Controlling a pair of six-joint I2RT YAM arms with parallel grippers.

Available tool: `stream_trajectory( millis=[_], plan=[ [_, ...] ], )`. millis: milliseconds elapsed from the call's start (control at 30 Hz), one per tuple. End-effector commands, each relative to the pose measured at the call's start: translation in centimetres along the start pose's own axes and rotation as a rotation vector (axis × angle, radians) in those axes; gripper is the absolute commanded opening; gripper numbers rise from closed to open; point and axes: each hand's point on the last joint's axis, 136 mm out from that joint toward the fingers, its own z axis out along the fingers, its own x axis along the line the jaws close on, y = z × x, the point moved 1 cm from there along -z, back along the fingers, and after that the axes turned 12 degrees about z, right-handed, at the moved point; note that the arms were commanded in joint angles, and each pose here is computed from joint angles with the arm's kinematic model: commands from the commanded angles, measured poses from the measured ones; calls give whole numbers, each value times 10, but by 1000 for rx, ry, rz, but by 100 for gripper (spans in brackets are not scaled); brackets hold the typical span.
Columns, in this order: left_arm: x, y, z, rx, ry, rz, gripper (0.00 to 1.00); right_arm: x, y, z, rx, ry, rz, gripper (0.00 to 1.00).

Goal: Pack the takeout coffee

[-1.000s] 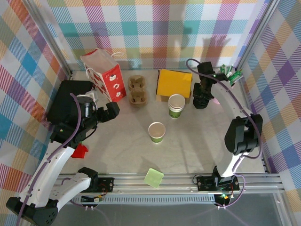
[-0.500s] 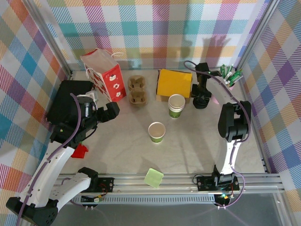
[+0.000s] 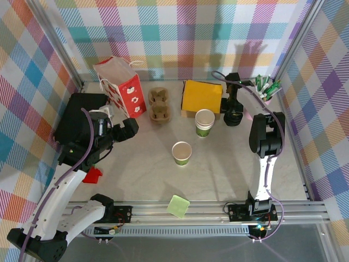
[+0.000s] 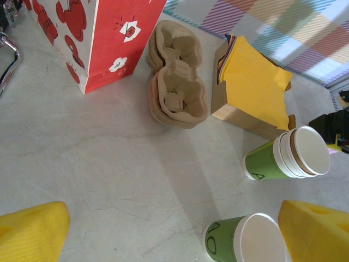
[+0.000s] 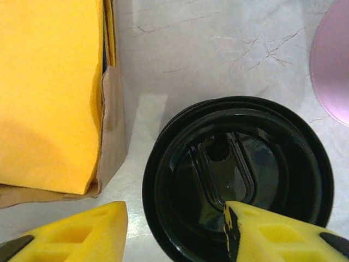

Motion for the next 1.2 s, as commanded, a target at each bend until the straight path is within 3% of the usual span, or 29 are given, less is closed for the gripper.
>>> stream_trajectory(
  millis=[0, 733, 1167],
  plan=[
    [-5, -1, 0, 0, -26, -2, 98, -1, -7, 5, 48, -7, -19, 49],
    [1, -2, 2, -2, 4, -9, 98, -5, -5, 11, 56, -45, -30, 34],
    [1, -1, -2, -9, 2, -10, 98, -3, -5, 3, 53, -31, -20, 17]
  ],
)
